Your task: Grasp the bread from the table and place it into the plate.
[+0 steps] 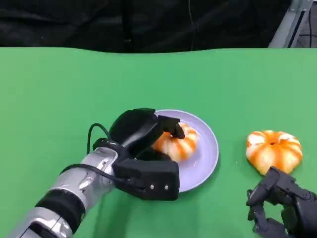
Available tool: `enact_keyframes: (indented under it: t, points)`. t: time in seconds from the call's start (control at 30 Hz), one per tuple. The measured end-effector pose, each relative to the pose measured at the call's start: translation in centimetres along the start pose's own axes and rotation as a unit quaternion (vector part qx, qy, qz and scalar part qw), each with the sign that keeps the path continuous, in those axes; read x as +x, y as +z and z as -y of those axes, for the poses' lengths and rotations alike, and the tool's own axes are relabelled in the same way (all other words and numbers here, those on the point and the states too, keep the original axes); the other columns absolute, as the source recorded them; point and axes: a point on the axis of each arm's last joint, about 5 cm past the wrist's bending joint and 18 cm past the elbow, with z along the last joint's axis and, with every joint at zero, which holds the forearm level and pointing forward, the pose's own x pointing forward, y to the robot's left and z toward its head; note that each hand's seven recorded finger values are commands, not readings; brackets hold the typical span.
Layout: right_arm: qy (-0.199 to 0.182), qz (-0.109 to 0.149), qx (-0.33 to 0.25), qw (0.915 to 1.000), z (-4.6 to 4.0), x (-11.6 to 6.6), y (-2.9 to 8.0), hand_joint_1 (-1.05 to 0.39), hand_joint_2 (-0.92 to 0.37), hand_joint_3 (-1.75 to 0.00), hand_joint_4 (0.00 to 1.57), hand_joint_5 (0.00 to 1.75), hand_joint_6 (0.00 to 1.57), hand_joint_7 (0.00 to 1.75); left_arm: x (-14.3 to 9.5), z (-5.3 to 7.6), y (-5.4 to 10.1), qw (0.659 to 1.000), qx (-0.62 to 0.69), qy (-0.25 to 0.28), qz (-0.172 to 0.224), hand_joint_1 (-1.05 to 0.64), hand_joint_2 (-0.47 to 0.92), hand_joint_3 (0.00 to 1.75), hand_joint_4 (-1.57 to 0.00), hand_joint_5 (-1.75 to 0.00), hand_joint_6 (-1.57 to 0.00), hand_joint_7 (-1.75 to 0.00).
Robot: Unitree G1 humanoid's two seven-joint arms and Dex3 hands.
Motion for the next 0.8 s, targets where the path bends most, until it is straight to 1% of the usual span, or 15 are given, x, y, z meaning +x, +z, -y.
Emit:
enact_keyframes:
  t: [0.1,0.13,0.17,0.2,0.23,0.27,0.37,0.53,0.7,0.8]
  points:
    - [0.0,0.0,0.0,1.0,0.0,0.0,0.0,-0.18,-0.67,-0.94,0.8,1.75,0.7,1.58,0.0,0.0,0.0,1.0,-0.001,0.0,0.004,-0.09,0.92,0.28,-0.79,-1.05,-1.02,-0.31]
    - [0.0,0.0,0.0,1.0,0.0,0.0,0.0,-0.16,-0.67,-0.94,0.8,1.75,0.7,1.58,0.0,0.0,0.0,1.0,-0.002,0.0,0.004,-0.56,0.92,0.49,-0.4,-0.56,-0.62,-0.18]
    - [0.0,0.0,0.0,1.0,0.0,0.0,0.0,-0.16,-0.67,-0.94,0.8,1.75,0.7,1.58,0.0,0.0,0.0,1.0,0.0,-0.004,0.004,-0.84,0.92,0.62,-0.16,-0.23,-0.38,-0.1]
    - [0.001,0.0,0.001,1.0,-0.02,0.0,0.0,-0.15,-0.67,-0.94,0.8,1.75,0.7,1.58,-0.2,-0.1,-0.2,1.0,0.005,-0.014,0.004,-0.94,0.92,0.67,-0.08,-0.12,-0.29,-0.07]
    - [0.001,0.0,0.001,1.0,-0.03,0.0,0.0,-0.14,-0.68,-0.94,0.8,1.75,0.7,1.58,-0.3,-0.3,-0.5,1.0,0.011,-0.024,0.003,-0.99,0.92,0.69,-0.04,-0.06,-0.25,-0.06]
    - [0.0,0.0,0.001,1.0,-0.02,0.0,0.0,-0.14,-0.68,-0.94,0.8,1.75,0.7,1.58,-0.5,-0.5,-0.8,0.999,0.016,-0.032,0.0,-1.02,0.92,0.71,-0.02,-0.02,-0.22,-0.04]
    - [0.0,-0.001,0.001,1.0,0.01,-0.1,0.0,-0.13,-0.68,-0.93,0.8,1.75,0.69,1.59,-1.0,-1.0,-1.3,0.999,0.021,-0.041,-0.004,-1.05,0.92,0.72,0.0,0.0,-0.21,-0.03]
    - [0.001,-0.001,0.001,1.0,-0.01,-0.1,0.0,-0.13,-0.69,-0.93,0.8,1.75,0.69,1.59,-1.3,-1.0,-1.4,0.999,0.014,-0.045,-0.005,-1.05,0.92,0.72,0.0,0.0,-0.21,-0.03]
    - [0.0,-0.001,0.001,1.0,0.02,-0.1,0.0,-0.13,-0.69,-0.92,0.8,1.75,0.68,1.61,-1.5,-1.4,-1.3,1.0,-0.012,-0.025,0.001,-1.05,0.92,0.72,0.0,0.0,-0.19,-0.02]
    - [0.001,0.0,0.001,1.0,0.05,-0.1,0.0,-0.13,-0.68,-0.92,0.81,1.75,0.69,1.61,-1.6,-1.8,-1.5,1.0,-0.017,-0.019,-0.001,-1.05,0.92,0.66,0.0,0.0,-0.2,-0.01]
